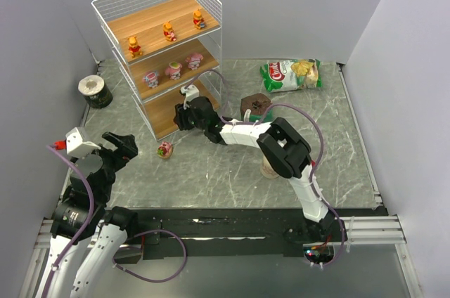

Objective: Place and organize the plastic toys onto the shelf

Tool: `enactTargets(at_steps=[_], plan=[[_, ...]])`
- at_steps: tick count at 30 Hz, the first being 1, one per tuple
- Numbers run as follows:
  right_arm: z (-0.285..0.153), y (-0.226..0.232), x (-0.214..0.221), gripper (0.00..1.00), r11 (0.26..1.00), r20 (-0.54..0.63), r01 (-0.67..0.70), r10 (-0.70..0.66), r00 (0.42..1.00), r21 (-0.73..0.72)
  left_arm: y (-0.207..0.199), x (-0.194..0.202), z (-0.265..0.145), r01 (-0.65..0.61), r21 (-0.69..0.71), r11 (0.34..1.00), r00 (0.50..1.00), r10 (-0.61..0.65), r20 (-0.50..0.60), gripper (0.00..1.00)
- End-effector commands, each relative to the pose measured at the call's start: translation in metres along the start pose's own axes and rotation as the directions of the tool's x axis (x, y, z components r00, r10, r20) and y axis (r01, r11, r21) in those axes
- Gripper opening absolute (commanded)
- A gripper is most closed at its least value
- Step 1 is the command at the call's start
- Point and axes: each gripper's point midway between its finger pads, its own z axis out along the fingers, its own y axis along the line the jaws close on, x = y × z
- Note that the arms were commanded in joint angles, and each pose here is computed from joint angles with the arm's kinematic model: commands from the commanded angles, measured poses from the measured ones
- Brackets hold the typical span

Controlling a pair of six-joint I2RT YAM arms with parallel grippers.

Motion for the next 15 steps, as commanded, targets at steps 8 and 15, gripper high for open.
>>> enactTargets(at_steps=[8,15], plan=[[0.017,-0.006,-0.015,0.38,0.997,0.024,-0.076,0.076,0.997,0.031,-0.005,-0.005,0.001,0.015,0.017,1.000,1.000,-0.015,0.021,0.96],[0.021,-0.013,-0.011,0.41,0.992,-0.008,-0.088,0.089,0.996,0.087,-0.005,-0.005,0.001,0.015,0.017,1.000,1.000,-0.015,0.021,0.96]])
